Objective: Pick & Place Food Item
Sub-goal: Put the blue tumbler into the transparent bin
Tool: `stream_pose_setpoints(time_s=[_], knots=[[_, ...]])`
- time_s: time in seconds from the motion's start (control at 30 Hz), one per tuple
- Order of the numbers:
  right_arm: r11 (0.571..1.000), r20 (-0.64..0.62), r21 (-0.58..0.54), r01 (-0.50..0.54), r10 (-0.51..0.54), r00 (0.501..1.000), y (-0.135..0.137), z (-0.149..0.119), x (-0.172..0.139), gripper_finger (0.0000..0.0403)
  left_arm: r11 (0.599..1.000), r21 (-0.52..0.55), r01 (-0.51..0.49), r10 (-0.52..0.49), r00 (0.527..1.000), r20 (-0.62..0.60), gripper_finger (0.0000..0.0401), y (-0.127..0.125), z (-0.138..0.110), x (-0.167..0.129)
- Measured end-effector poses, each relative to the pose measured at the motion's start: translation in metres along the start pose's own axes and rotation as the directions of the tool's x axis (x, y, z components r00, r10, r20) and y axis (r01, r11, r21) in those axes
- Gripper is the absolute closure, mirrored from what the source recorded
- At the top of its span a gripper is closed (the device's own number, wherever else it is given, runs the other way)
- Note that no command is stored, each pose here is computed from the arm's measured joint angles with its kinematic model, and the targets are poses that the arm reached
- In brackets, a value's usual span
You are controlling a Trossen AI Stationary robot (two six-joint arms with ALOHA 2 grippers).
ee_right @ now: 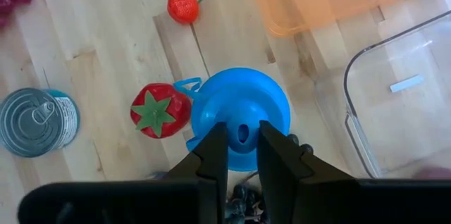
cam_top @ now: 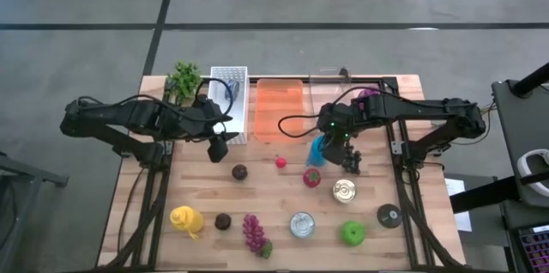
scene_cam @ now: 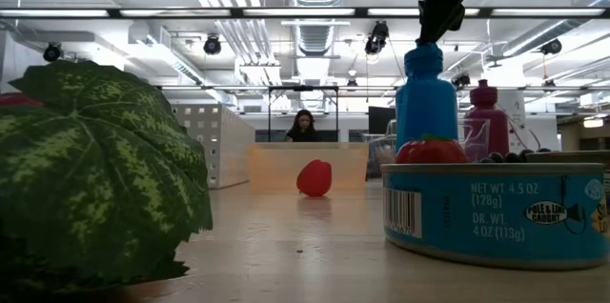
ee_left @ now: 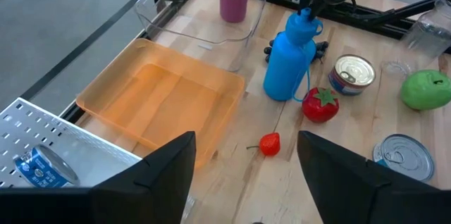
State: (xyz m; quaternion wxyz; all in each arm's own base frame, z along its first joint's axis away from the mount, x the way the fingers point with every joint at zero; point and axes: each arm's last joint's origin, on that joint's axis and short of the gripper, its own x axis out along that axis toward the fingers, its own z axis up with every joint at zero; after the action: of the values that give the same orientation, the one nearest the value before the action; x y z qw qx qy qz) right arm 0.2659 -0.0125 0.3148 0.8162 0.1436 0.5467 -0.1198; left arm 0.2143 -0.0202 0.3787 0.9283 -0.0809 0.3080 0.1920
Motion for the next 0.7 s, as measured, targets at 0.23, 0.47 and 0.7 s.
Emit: stream_pose_setpoints(time_s=[0.23,0.47,0.7], knots=[[1.0,0.026,0.001,-0.017,0.017,1.0,0.0,0.0,-0.008,0.0353,1.0,0.003,-0.003,0.003,1.0,-0.007,0.014,0.0,-0.001,0.0],[0.999,0.088,0.004,-0.037,0.037,0.995,0.002,0.006,-0.026,0.0353,1.0,0.005,-0.004,0.004,1.0,-0.01,0.0145,0.0,-0.001,0.0],[0.999,0.166,0.019,-0.047,0.044,0.985,0.0,0.017,-0.052,0.0353,1.0,0.005,-0.004,0.004,1.0,-0.01,0.0158,0.0,-0.001,0.0]])
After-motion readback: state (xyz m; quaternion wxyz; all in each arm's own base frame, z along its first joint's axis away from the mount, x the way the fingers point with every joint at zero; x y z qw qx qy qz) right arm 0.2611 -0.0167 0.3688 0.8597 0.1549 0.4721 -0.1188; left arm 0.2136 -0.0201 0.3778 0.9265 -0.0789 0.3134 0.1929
